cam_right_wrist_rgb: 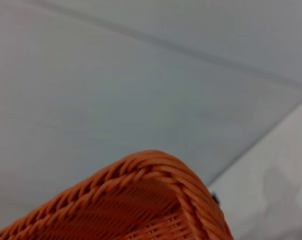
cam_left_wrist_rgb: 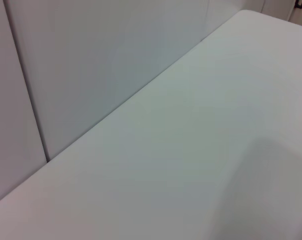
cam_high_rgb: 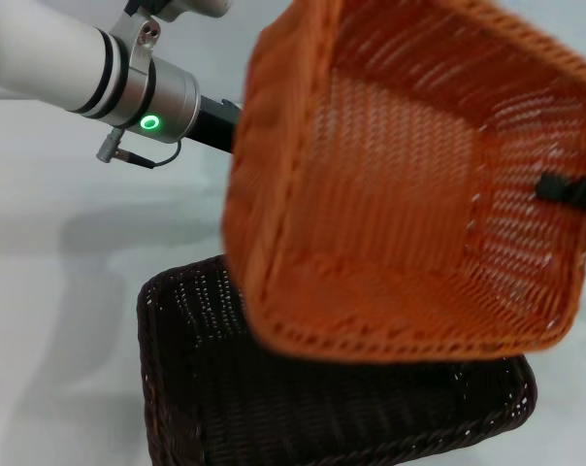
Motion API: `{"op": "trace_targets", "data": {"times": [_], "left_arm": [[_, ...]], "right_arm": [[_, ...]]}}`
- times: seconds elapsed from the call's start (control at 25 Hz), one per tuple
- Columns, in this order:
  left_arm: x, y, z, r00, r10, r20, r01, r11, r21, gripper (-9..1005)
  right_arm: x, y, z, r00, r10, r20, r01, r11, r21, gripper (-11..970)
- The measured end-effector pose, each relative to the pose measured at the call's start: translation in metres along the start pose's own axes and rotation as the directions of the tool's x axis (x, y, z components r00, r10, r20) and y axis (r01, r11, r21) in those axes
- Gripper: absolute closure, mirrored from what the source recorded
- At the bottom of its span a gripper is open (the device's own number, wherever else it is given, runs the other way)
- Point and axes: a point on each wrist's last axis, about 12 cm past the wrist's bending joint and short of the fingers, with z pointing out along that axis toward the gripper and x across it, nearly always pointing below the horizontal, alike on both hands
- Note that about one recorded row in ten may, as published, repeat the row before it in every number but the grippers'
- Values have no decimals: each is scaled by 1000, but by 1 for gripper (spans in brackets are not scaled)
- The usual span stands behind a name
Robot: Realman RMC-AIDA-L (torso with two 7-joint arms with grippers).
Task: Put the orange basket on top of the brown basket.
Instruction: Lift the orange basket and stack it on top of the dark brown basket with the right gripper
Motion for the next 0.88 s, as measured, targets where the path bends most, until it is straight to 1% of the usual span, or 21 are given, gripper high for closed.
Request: {"op": "trace_targets", "data": {"times": [0.08,0.28,0.32,0.44,0.56,0.8,0.88], "left_arm": [[-1,-1,2,1000,0,0,0,1000,0,157],[1,-2,4,1000,-7,-3,7,1000,5,158],[1,-2,5,1000,-8,-3,8,1000,5,158],[1,-2,5,1000,-11,-4,11,1000,6,158],[0,-2,6,1000,-10,-3,10,1000,3,159],[2,-2,7,1000,-14,-4,14,1000,0,161],[2,-1,7,1000,-14,-3,14,1000,-2,162]], "right_arm": [[9,-1,8,999,4,-44,-4,1000,-4,780],[22,-6,16,994,-1,-111,1,1000,-6,779],[25,-7,18,989,-7,-144,8,1000,6,779],[28,-8,23,978,-19,-208,26,999,31,779],[28,-9,23,977,-30,-211,38,999,36,778],[25,-9,20,979,-41,-202,52,997,49,582],[22,-10,18,979,-47,-198,60,996,61,494]]}}
